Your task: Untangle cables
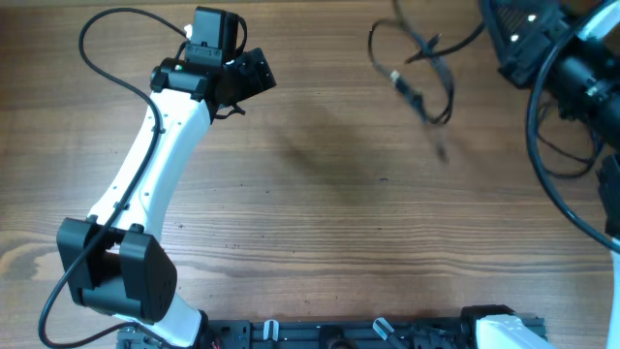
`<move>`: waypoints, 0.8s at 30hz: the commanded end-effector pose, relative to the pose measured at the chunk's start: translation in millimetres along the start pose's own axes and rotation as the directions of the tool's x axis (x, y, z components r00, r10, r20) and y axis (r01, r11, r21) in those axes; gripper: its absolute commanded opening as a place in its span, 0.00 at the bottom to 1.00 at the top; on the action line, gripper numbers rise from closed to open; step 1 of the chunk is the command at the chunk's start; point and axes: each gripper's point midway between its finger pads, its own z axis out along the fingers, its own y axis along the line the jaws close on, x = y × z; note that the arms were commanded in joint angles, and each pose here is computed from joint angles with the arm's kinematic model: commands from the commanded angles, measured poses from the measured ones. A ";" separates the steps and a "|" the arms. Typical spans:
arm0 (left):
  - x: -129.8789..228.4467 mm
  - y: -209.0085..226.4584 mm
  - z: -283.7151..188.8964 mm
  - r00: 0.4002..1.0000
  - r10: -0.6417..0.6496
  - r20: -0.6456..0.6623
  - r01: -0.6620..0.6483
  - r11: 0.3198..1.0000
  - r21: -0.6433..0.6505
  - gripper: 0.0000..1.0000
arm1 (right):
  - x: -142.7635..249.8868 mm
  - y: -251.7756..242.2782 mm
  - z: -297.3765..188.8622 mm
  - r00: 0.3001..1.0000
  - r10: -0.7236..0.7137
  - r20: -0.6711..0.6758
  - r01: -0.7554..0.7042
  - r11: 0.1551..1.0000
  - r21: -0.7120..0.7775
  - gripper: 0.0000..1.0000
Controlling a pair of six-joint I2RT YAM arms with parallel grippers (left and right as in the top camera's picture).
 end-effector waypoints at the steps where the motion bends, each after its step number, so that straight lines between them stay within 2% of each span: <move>1: -4.0 3.3 0.0 1.000 -0.014 0.014 0.014 1.000 -0.014 0.93 | 63.0 -30.7 44.8 0.943 0.196 -0.269 -0.180 0.980 0.085 0.04; 3: -4.0 3.3 0.0 1.000 -0.014 0.014 0.014 1.000 -0.014 0.93 | 97.2 -53.6 66.6 0.892 0.252 -0.376 -0.196 0.964 0.181 0.04; 6: -3.3 3.8 0.0 1.000 -0.014 0.011 0.014 1.000 -0.016 0.93 | 157.9 -89.4 115.1 0.776 0.315 -0.547 -0.190 0.943 0.274 0.04; 8: -1.9 4.7 0.0 1.000 -0.013 0.005 0.013 1.000 -0.020 0.93 | 188.5 -112.6 135.1 0.702 0.373 -0.607 -0.199 0.921 0.335 0.04; 11: 0.0 7.4 -0.1 1.000 -0.009 -0.002 0.009 0.999 -0.031 0.93 | 236.1 -131.6 162.2 0.553 0.387 -0.738 -0.259 0.922 0.289 0.04; 15: -2.7 10.8 -0.3 1.000 -0.009 0.013 0.010 0.999 -0.051 0.93 | 263.1 -135.0 162.2 0.457 0.369 -0.810 -0.283 0.923 0.261 0.04; 18: -3.4 10.3 -0.2 1.000 -0.009 0.016 0.010 0.999 -0.049 0.92 | 265.5 -126.1 155.0 0.430 0.338 -0.837 -0.304 0.927 0.218 0.04; 19: -3.4 10.3 -0.2 1.000 -0.010 0.016 0.011 0.999 -0.049 0.92 | 257.0 -99.2 150.9 0.414 0.271 -0.869 -0.419 0.904 0.083 0.04; 21: -3.5 10.3 -0.2 1.000 -0.010 0.017 0.011 0.999 -0.049 0.92 | 235.3 -68.6 144.8 0.413 0.219 -0.884 -0.573 0.817 -0.065 0.04; 24: -2.9 10.7 -0.2 1.000 -0.009 0.014 0.010 0.999 -0.051 0.92 | 199.4 -56.6 139.9 0.449 0.199 -0.871 -0.681 0.707 -0.190 0.04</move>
